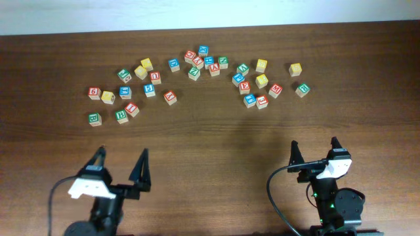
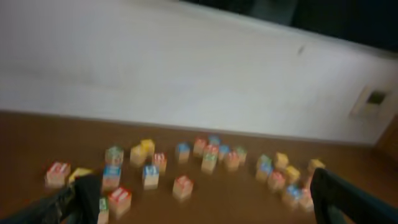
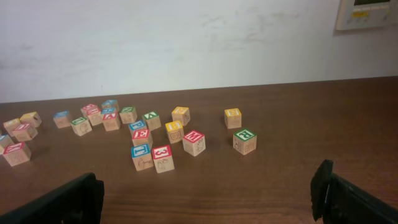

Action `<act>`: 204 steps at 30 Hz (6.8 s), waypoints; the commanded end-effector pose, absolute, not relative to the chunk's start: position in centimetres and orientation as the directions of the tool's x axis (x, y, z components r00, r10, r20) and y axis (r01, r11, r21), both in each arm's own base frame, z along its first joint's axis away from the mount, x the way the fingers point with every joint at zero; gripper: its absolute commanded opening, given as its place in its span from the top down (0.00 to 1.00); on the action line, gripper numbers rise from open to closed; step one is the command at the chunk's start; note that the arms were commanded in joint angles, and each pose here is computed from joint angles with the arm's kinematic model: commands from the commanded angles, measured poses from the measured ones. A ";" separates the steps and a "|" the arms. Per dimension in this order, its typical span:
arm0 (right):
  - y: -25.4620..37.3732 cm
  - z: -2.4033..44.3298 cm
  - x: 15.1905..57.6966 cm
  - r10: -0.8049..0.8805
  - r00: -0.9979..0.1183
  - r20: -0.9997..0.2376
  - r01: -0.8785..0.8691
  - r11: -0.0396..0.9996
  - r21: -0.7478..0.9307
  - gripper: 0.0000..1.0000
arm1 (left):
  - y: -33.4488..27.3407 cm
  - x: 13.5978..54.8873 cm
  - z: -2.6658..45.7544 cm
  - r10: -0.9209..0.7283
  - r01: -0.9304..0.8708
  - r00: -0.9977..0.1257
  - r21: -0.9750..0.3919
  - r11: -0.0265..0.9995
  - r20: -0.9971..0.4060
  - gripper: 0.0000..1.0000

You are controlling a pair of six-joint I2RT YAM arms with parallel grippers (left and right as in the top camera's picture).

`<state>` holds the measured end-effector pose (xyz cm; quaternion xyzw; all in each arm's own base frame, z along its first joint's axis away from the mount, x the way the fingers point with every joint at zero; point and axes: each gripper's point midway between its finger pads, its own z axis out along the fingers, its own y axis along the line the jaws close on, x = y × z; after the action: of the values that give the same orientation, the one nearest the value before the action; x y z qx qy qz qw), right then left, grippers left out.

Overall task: Spell out ICRA
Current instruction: 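Move the left gripper forward over the block cluster, then lower the left gripper onto the red-lettered I block and close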

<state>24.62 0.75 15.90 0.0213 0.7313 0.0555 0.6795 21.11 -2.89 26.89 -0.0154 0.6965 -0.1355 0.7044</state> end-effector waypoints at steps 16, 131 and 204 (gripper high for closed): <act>0.6 15.6 24.6 0.110 -0.080 -0.991 -0.035 0.993 0.113 0.02 | -5.0 20.9 44.7 -0.025 0.272 -0.281 -0.104 0.957 -0.959 0.01; 0.6 15.6 24.6 0.110 -0.080 -0.991 -0.036 0.993 0.113 0.02 | 1.5 44.4 15.6 -0.253 -0.272 -0.879 -0.011 0.962 -0.404 1.00; 0.6 15.6 24.6 0.110 -0.080 -0.991 -0.036 0.993 0.113 0.02 | 2.0 47.7 2.3 -0.392 -0.412 -0.878 0.020 0.911 -0.275 0.57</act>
<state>24.62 0.75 15.91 0.0208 0.7312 0.0551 0.6796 47.73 1.68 3.25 -0.1912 0.9711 0.0299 0.1394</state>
